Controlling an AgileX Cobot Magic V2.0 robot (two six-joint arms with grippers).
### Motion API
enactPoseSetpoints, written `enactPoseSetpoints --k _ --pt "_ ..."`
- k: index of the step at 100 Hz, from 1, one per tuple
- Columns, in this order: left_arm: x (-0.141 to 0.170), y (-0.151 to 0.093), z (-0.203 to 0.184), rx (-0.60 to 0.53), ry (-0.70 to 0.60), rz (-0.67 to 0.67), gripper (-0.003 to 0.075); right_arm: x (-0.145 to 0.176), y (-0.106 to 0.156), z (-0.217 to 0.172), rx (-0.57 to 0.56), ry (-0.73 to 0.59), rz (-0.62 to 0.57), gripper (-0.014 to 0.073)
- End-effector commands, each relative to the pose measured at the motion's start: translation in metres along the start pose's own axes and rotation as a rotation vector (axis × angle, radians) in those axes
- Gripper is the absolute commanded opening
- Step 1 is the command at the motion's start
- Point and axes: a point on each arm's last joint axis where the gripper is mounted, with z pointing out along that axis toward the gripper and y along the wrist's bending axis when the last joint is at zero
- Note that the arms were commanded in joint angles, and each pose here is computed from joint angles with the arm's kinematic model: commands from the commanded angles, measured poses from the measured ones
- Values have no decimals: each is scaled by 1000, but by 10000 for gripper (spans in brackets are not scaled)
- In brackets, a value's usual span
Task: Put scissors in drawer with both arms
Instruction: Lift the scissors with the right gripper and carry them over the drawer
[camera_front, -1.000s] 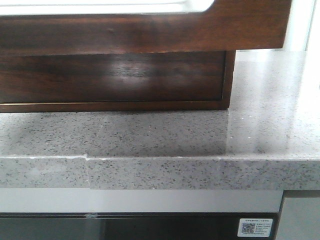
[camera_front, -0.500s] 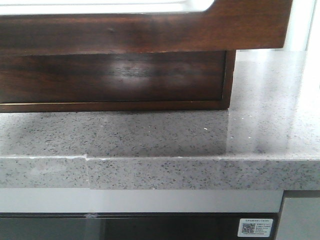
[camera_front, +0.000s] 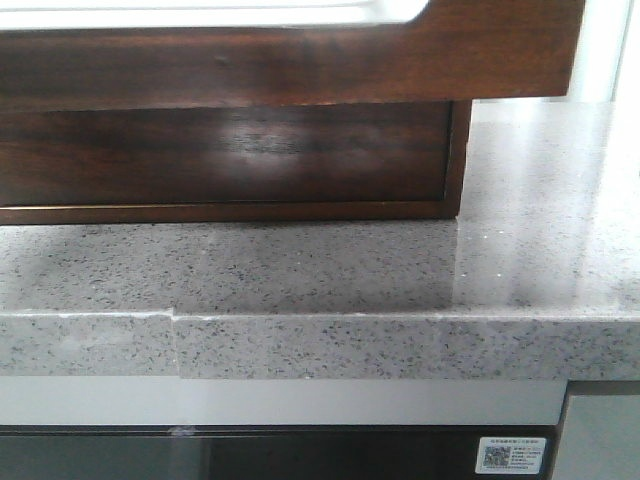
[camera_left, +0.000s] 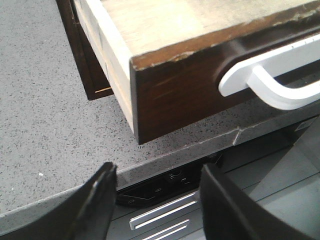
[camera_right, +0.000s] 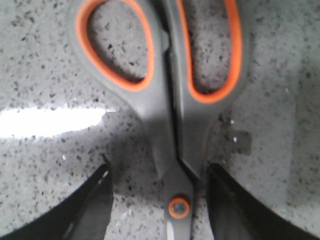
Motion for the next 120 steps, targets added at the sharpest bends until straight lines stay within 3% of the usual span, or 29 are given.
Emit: enactPoseSetpoints --k 1,19,40,54,82,105,120 --pt "-13 0 -5 0 -85 -17 355 -4 -1 -22 13 -71 -11 344" --pt "-13 0 -5 0 -85 -17 355 -4 -2 -21 14 -62 -12 330" --pt "-13 0 -5 0 -85 -17 355 -3 -2 -21 12 -56 -12 109" --pt "-13 0 -5 1 -83 -17 355 -3 -1 -21 11 -49 -27 8" --pt "-12 -1 -5 4 -78 -17 355 -3 0 -47 23 -116 -36 -9" --pt "-12 -1 -5 4 -78 -17 355 11 6 -104 41 -280 -50 -9" --pt "-12 -1 -5 4 -78 -17 355 30 23 -154 27 -448 -107 -9"
